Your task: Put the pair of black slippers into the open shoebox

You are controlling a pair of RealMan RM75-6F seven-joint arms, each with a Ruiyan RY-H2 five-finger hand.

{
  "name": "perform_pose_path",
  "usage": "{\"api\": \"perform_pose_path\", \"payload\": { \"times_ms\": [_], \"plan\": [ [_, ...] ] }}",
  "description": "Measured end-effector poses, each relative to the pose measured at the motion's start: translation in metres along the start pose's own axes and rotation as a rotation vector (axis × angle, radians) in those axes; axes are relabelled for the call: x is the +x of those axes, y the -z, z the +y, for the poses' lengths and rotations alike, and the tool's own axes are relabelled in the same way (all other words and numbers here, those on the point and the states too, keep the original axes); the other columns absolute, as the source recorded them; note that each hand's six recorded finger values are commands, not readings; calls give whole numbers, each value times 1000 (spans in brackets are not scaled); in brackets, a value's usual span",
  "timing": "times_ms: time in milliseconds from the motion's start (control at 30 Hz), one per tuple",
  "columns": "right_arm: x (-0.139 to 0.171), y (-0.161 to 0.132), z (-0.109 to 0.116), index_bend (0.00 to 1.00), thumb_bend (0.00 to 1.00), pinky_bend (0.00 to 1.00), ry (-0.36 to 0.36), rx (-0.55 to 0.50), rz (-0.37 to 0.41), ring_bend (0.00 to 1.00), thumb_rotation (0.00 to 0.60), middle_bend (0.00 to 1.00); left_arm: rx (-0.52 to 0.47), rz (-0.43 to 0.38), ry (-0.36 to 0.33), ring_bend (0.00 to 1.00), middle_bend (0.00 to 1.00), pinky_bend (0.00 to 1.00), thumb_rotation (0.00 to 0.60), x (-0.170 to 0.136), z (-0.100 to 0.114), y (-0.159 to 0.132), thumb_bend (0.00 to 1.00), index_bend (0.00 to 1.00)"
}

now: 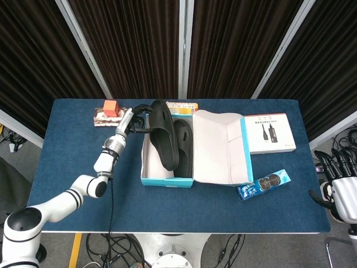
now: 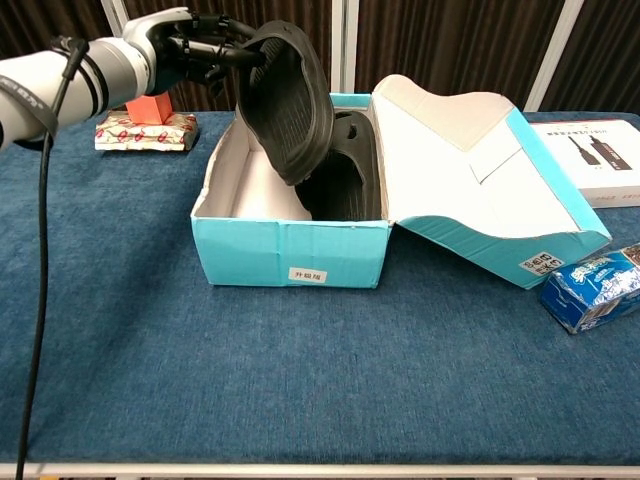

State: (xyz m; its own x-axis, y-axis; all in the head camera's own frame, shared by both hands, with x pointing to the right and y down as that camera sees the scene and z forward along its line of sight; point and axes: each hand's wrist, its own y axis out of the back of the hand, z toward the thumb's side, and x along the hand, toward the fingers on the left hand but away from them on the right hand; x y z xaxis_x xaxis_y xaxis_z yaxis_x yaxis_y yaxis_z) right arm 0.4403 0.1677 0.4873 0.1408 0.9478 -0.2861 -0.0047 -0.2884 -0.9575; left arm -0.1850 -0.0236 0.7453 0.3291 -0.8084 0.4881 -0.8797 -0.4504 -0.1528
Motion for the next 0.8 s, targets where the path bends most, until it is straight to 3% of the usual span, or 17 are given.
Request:
{"api": "perform_pose_path", "payload": {
  "times_ms": [800],
  "plan": [
    [2, 2, 1, 0, 71, 0, 3, 1, -10, 0, 600, 140, 198, -70, 21, 777, 566, 639, 600, -18, -18, 45, 0, 634]
  ]
}}
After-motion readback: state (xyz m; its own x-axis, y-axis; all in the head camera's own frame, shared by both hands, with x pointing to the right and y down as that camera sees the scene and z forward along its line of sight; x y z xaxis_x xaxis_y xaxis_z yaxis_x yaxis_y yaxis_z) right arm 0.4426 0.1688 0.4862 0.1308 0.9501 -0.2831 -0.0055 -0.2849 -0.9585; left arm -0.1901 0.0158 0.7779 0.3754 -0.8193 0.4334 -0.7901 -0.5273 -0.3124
